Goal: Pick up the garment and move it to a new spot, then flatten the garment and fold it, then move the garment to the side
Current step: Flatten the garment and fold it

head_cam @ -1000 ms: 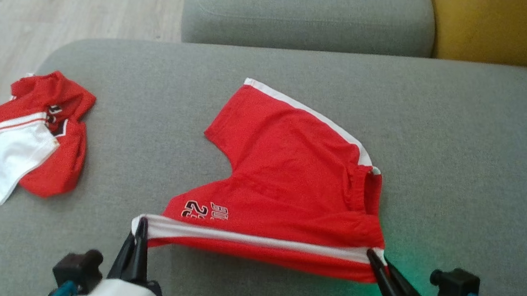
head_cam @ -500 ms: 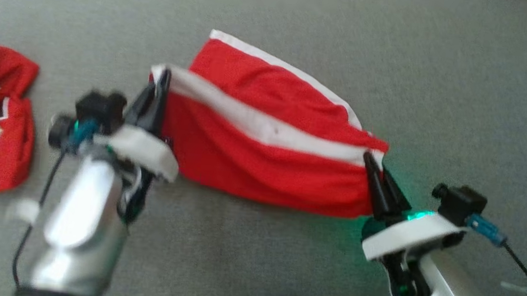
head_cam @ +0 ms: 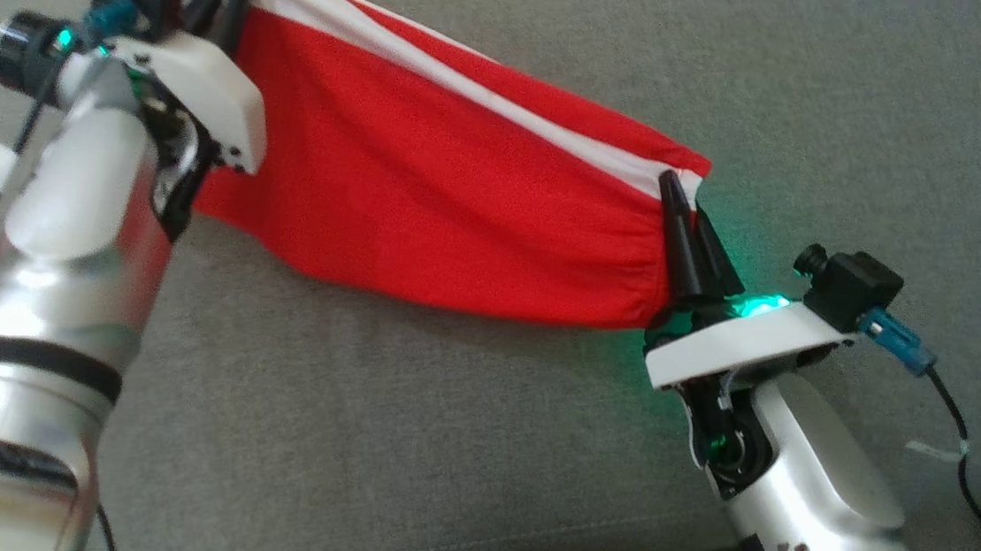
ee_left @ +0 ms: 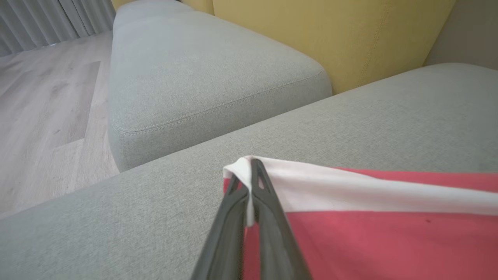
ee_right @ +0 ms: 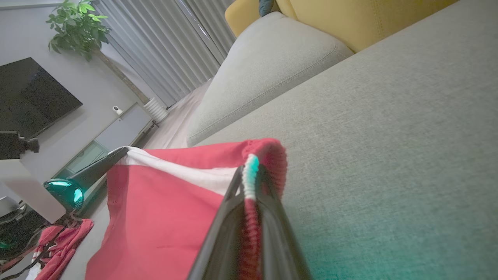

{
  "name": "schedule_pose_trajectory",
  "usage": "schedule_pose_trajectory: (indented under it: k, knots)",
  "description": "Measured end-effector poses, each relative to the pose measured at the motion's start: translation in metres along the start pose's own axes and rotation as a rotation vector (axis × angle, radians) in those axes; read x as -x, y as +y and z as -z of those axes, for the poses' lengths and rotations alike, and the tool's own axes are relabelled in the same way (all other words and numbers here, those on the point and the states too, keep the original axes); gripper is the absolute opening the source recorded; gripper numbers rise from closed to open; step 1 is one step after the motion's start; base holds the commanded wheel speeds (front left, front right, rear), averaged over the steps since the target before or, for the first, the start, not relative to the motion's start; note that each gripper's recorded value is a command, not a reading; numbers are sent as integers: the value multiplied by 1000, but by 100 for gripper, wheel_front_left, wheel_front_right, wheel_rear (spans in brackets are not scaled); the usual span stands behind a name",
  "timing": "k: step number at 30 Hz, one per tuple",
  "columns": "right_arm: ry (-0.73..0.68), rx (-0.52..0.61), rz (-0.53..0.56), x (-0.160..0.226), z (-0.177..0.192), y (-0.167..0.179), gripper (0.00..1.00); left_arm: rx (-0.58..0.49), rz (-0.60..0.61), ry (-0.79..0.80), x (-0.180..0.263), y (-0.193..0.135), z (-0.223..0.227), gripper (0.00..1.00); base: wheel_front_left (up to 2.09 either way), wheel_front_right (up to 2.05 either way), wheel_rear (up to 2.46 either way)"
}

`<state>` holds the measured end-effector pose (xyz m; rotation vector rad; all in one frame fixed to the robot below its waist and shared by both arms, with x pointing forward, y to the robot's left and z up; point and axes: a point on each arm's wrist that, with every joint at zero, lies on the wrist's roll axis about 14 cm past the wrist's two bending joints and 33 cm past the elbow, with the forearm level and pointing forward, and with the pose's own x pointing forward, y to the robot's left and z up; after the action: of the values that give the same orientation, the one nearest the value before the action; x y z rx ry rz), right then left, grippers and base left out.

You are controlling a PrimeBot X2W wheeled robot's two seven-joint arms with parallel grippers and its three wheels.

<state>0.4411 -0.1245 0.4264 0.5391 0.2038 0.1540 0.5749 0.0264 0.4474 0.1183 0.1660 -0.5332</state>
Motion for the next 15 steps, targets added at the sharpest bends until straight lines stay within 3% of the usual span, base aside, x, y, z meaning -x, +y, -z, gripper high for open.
schedule_pose_trajectory:
  k: [15]
  knots:
    - [12,11,24,-14,2,-14,0,-8,6,119,-37,8,43,0,0,0,0]
